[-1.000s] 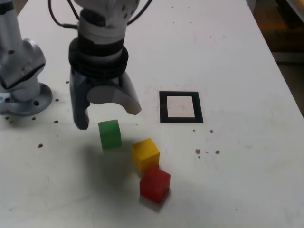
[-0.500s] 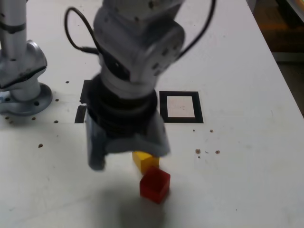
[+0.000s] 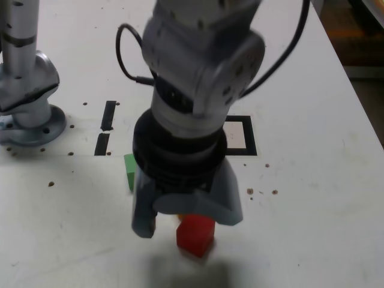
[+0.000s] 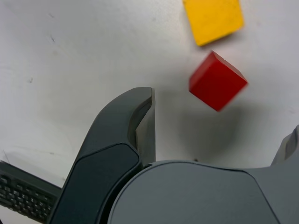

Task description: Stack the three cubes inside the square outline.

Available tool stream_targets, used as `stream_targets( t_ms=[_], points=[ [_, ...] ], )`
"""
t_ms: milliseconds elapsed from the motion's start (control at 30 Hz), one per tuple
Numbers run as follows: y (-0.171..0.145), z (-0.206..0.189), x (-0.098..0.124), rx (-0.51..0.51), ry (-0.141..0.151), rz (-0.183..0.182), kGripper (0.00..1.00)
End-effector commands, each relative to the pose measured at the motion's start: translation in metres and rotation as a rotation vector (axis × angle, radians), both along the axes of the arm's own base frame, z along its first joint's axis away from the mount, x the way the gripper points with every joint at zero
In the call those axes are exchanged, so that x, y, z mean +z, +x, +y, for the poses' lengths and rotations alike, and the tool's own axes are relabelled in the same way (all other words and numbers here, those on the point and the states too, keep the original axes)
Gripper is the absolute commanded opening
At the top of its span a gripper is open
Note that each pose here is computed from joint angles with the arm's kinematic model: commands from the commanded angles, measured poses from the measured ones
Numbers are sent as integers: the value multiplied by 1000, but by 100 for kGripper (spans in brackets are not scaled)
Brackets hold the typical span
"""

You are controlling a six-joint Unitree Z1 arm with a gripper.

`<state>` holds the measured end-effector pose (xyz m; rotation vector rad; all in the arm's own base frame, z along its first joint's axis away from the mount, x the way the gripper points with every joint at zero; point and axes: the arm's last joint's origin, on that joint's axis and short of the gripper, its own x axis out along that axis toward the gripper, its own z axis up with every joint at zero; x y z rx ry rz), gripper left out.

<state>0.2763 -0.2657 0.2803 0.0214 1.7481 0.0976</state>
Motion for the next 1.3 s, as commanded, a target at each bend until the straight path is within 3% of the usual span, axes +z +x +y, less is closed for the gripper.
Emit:
stream_targets(
  t_ms=[0,200,433,867,1067,1267],
  points=[
    [2,3,-8,-10,-17,4,98],
    [9,12,-36,-86,-45,9,97],
    [13,16,-41,-232,-59,-20,95],
    [16,26,-61,-290,-78,-17,83],
    [13,35,-76,-270,-93,-7,69],
    [15,36,-68,-264,-105,-40,44]
  ],
)
